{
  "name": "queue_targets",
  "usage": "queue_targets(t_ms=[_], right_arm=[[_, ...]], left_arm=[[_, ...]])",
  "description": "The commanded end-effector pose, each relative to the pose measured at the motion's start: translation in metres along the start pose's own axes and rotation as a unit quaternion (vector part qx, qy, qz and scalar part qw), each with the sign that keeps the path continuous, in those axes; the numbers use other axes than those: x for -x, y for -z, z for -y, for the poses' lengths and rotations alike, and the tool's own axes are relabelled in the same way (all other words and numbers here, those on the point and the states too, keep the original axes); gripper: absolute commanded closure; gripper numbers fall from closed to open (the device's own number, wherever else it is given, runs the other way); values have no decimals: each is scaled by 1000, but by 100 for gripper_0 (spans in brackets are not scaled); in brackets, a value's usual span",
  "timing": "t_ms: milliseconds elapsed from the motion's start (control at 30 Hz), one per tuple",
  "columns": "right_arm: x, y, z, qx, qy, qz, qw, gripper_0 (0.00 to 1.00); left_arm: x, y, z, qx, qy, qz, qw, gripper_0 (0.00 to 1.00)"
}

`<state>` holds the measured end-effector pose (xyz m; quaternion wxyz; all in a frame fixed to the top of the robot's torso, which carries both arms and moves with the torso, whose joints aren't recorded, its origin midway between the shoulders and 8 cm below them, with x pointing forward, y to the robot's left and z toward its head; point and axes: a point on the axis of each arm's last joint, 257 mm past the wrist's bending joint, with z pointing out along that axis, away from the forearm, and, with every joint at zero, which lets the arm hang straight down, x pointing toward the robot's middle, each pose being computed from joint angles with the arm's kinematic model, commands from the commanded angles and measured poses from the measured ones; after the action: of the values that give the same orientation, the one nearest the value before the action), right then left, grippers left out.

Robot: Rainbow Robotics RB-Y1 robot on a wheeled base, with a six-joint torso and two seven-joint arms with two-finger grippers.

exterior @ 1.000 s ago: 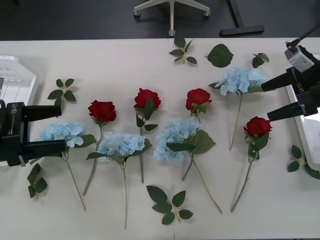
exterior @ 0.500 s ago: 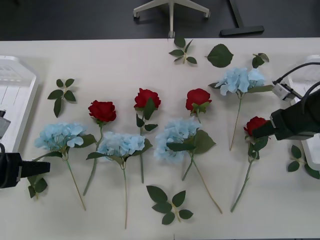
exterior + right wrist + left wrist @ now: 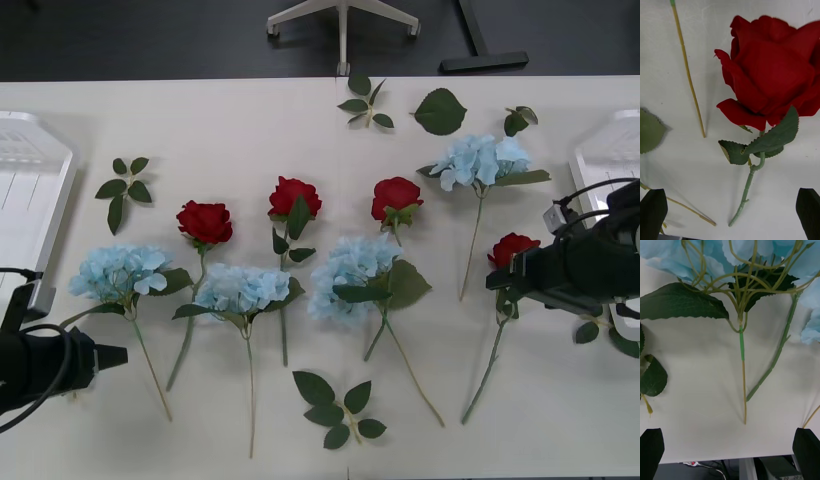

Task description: Place the red flowers into the right box and the blue flowers into the left box. If a person shows an open palm, hand one flower to the person first, then continue sorting.

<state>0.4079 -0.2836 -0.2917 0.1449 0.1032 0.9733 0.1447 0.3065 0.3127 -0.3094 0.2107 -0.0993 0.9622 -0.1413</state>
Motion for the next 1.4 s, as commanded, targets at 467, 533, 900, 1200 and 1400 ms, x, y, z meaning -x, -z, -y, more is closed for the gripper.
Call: queue_targets(t_ms=[467, 533, 900, 1200, 1400], right_arm=[[7, -42, 9, -42, -30, 61, 997, 0], [7, -47, 16, -51, -37, 60, 996, 0], [7, -61, 30, -76, -37, 66, 994, 0], [7, -71, 39, -99, -28, 72, 992, 0], [8, -79, 38, -93, -28, 76, 992, 11]], left_arm=[[46, -62, 16, 13, 47, 57, 997, 0], [50, -67, 18, 18, 39, 62, 997, 0], [50, -83, 22, 39, 7, 59, 997, 0], [52, -88, 17, 64, -13, 62, 996, 30], [53, -88, 15, 68, -16, 64, 995, 100]])
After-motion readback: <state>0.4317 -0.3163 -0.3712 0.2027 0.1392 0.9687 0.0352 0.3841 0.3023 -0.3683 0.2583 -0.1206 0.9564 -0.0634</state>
